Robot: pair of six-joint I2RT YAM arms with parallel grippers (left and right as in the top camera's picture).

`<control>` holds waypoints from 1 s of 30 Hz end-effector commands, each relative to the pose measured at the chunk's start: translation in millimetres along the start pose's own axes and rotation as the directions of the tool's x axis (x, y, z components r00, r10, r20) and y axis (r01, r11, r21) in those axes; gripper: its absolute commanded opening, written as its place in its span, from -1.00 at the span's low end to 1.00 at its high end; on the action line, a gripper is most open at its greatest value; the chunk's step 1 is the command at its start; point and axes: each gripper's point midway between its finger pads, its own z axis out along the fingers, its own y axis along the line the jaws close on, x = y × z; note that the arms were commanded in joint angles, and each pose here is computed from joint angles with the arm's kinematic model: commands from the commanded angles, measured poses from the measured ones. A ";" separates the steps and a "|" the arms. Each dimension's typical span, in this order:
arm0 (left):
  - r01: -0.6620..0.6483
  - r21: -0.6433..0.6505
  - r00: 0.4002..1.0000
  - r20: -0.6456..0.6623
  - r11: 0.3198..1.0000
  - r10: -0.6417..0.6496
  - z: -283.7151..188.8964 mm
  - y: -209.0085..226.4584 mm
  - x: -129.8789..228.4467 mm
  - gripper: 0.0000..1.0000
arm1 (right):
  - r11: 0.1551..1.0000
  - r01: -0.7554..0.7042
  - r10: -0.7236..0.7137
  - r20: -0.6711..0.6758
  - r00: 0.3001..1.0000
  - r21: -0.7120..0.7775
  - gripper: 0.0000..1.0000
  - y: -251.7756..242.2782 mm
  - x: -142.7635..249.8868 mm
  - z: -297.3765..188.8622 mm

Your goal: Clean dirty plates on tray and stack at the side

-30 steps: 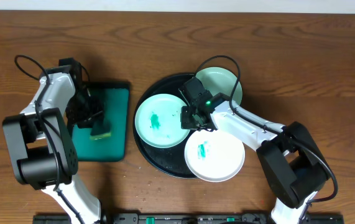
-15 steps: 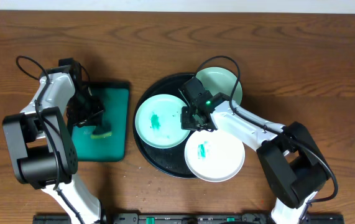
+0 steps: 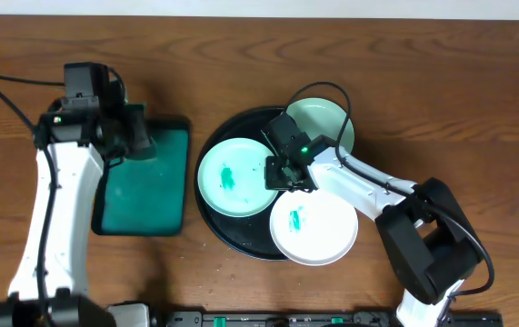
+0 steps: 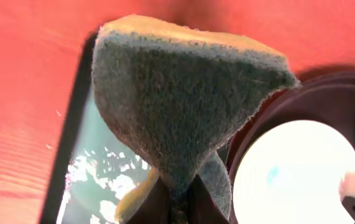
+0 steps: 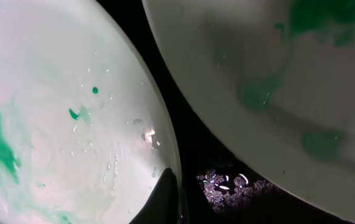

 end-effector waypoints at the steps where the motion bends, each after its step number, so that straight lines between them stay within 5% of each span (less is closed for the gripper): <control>1: -0.076 -0.102 0.987 0.136 0.992 0.090 -27.9 3.1 -18.2 -0.86 | 0.999 0.044 -0.044 -0.026 0.999 0.011 -0.97 0.3 10.1 1.1; 11: -0.074 -0.135 0.928 0.353 0.988 0.118 -77.0 -4.6 -45.6 -0.85 | 0.998 0.062 -0.062 -0.030 0.998 0.013 -0.98 -0.4 11.0 1.1; 30: -0.073 -0.153 0.921 0.368 0.986 0.125 -80.9 -2.0 -47.9 -0.86 | 0.998 0.061 -0.061 -0.033 0.998 0.015 -0.97 -0.9 11.6 1.0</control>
